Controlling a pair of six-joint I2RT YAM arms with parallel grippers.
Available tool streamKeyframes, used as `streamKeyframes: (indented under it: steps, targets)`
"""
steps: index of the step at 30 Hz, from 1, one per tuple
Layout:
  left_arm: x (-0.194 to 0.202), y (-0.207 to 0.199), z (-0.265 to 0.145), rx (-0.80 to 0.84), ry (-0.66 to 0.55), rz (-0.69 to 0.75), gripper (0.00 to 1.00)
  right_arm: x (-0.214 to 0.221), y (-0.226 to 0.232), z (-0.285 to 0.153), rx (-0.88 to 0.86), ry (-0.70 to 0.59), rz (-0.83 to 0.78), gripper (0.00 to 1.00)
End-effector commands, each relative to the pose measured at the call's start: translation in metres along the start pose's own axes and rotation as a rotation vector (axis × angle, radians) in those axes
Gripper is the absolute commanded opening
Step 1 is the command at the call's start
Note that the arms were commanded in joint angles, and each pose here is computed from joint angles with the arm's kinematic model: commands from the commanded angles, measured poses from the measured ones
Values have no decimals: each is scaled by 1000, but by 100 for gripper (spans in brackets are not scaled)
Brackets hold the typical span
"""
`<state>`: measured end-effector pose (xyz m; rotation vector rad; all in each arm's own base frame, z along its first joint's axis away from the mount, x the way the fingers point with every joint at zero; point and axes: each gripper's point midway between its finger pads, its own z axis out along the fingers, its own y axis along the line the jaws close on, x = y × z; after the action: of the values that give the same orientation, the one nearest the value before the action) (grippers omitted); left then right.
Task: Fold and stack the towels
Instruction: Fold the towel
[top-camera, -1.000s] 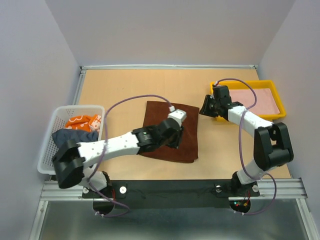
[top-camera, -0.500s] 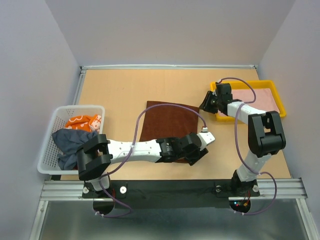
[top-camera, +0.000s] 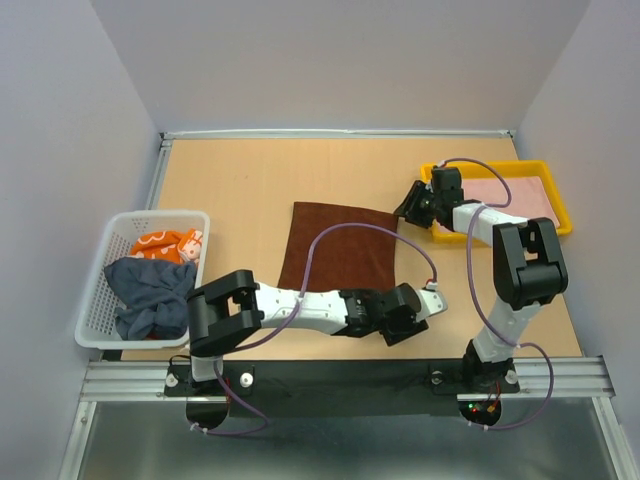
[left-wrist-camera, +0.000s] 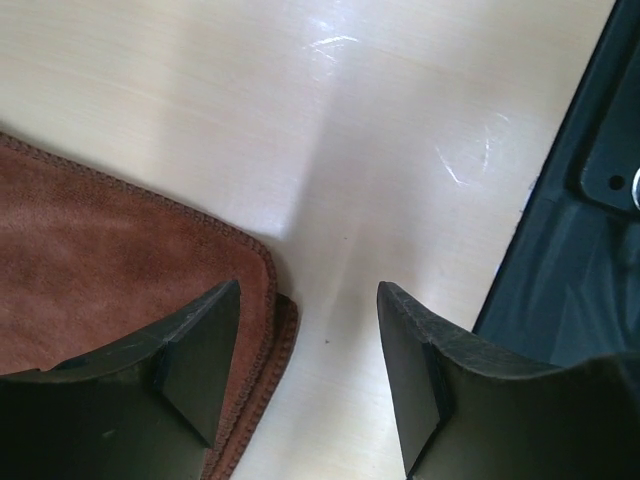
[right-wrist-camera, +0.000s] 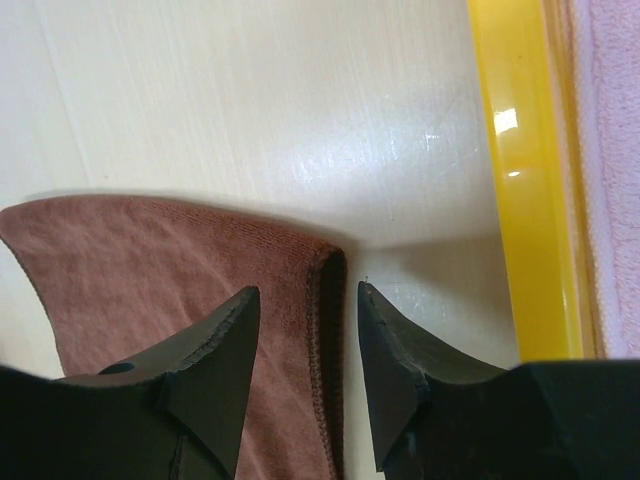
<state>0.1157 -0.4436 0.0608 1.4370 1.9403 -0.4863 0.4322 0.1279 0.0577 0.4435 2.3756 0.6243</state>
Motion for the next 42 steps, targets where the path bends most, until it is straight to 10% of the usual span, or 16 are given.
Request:
streamKeyframes:
  steps: [1, 16, 26, 42]
  targets:
    - [-26, 8, 1, -44, -71, 17, 68, -20, 14, 6, -62, -54, 37, 50]
    - [-6, 11, 10, -69, -11, 17, 55, -10, 11, 14, -78, -29, 59, 50]
    - [15, 22, 6, -101, 51, 2, 2, -10, 13, 19, -90, -30, 96, 51]
    - [-1, 31, -20, -104, -1, -49, 0, -5, 10, 24, -92, -17, 141, 51]
